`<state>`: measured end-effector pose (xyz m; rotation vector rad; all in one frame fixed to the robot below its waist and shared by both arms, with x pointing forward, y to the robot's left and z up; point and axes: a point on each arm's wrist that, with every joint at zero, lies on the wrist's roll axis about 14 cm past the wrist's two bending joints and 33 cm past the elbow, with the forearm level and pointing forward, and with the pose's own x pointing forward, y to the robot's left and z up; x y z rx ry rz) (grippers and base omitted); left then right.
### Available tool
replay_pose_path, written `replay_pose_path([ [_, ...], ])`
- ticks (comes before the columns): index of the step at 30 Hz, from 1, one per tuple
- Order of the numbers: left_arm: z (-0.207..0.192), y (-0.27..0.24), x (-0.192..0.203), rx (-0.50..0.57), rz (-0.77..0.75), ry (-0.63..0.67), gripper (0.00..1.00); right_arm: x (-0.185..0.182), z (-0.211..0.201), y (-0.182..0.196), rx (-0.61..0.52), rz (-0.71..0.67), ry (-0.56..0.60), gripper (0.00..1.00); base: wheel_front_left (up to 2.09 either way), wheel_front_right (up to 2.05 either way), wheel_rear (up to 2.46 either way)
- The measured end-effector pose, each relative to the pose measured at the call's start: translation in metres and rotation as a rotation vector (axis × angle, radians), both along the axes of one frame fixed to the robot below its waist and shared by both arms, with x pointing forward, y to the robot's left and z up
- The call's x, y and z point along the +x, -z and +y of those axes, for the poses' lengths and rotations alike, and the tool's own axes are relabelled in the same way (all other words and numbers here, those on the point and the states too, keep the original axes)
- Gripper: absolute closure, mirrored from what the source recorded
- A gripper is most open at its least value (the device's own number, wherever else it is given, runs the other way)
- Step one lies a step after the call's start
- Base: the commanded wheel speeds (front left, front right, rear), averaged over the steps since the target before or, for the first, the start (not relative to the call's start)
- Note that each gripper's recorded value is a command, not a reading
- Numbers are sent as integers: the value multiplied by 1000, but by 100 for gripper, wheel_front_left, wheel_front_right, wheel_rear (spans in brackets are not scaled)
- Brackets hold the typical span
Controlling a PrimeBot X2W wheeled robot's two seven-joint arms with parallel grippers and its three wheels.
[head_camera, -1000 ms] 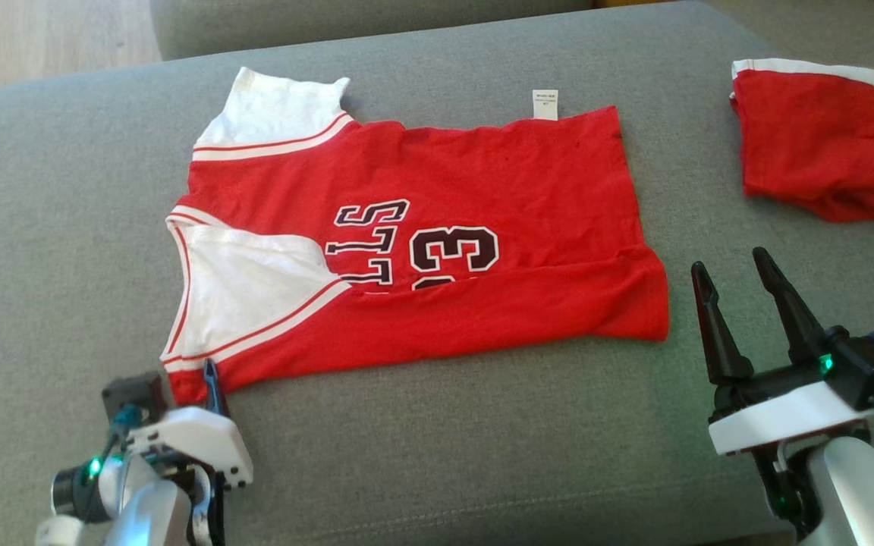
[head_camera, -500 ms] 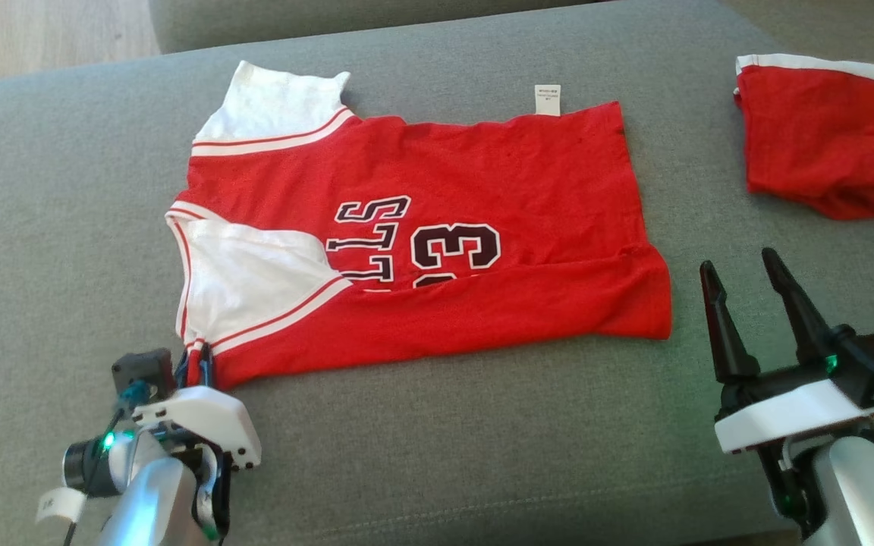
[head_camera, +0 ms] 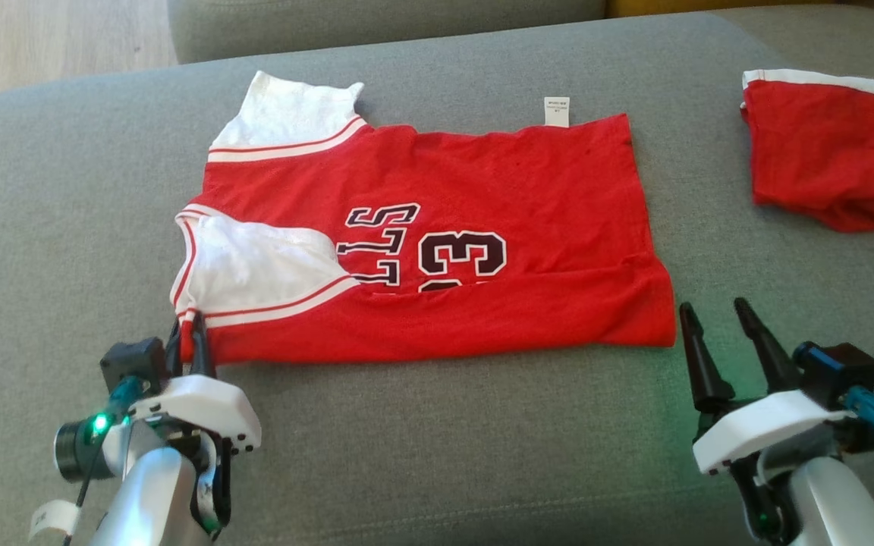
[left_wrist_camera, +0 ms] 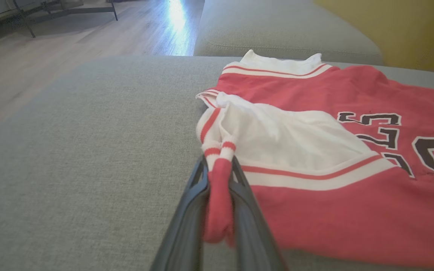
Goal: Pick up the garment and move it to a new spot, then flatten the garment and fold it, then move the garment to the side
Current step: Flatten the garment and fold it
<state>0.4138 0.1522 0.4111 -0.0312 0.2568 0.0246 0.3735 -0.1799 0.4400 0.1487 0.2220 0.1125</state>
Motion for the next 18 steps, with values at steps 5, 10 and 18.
replay_pose_path([
  [5,-1,-12,5,-3,-46,-3,100,-6,6,23,42,95,6,0,0,0,0],
  [10,-1,-15,6,3,-57,1,100,-5,8,37,97,151,32,0,0,0,0],
  [18,4,-11,5,7,-48,-9,100,9,13,51,146,215,42,0,0,0,0],
])
